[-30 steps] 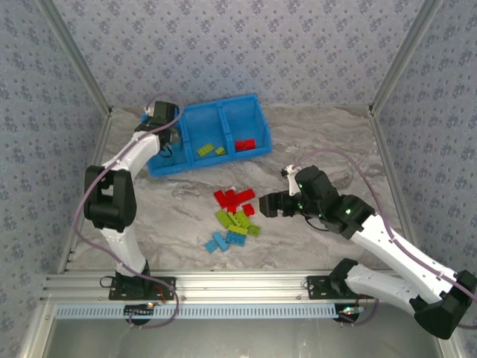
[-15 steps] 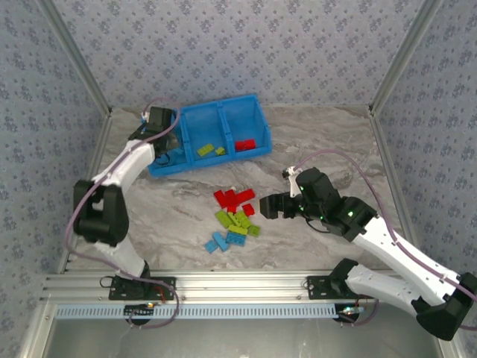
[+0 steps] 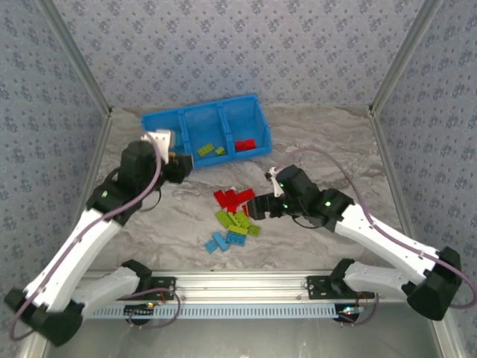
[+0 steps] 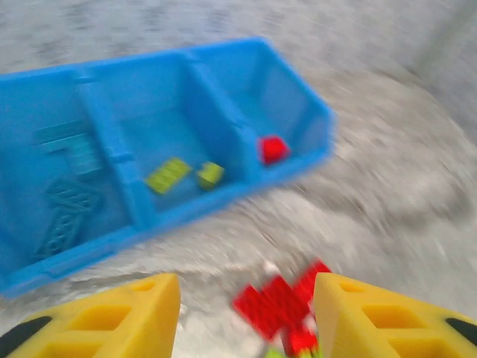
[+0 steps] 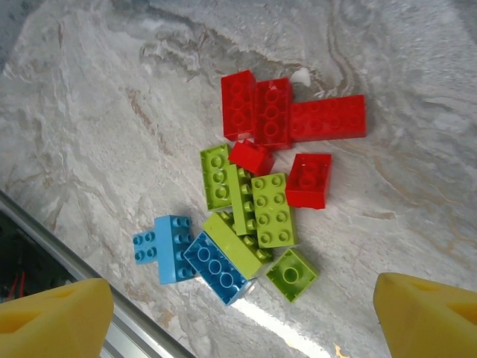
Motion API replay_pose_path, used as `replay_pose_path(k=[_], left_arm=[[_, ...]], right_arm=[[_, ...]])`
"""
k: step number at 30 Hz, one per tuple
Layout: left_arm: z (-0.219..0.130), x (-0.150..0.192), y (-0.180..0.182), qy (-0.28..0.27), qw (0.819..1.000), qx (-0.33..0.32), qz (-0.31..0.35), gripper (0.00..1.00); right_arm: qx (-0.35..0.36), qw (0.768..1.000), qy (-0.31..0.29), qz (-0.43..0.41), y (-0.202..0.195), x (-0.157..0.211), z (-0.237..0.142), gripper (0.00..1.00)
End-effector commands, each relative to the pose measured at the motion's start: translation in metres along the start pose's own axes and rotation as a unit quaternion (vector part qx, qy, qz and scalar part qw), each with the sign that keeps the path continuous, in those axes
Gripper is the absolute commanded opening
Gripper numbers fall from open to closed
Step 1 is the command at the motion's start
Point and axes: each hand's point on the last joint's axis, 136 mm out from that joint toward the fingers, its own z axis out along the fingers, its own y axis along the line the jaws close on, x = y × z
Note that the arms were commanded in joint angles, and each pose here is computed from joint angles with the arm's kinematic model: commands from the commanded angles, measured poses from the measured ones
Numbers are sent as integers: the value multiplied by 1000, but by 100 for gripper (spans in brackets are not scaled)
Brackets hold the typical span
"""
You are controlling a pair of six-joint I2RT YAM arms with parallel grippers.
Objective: Sort the legos into containers by color
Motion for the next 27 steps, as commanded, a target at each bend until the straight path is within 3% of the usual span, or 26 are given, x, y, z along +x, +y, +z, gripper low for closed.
replay_pose_path(k=[1, 7, 9, 14, 21, 27], left_arm=[[-29, 49, -38, 64, 986, 127, 81, 55], [-35, 94, -31, 74, 986, 140, 56, 58], [-27, 92, -26, 57, 990, 126, 37, 61], [-21, 90, -14, 77, 992, 83, 52, 76], [-32, 113, -4, 126, 987, 65, 73, 92], [-27, 116, -12, 131, 984, 91, 75, 99]], right_arm=[[-10, 999, 3, -47, 21, -16, 17, 92], [6, 994, 39, -106, 38, -38, 80, 89], [29, 989, 45, -141, 38, -45, 99, 87], [88, 969, 58, -224, 25, -55, 152, 81], [124, 953, 114, -252, 5, -55, 215, 73], [123, 951, 149, -242, -2, -39, 237, 65]])
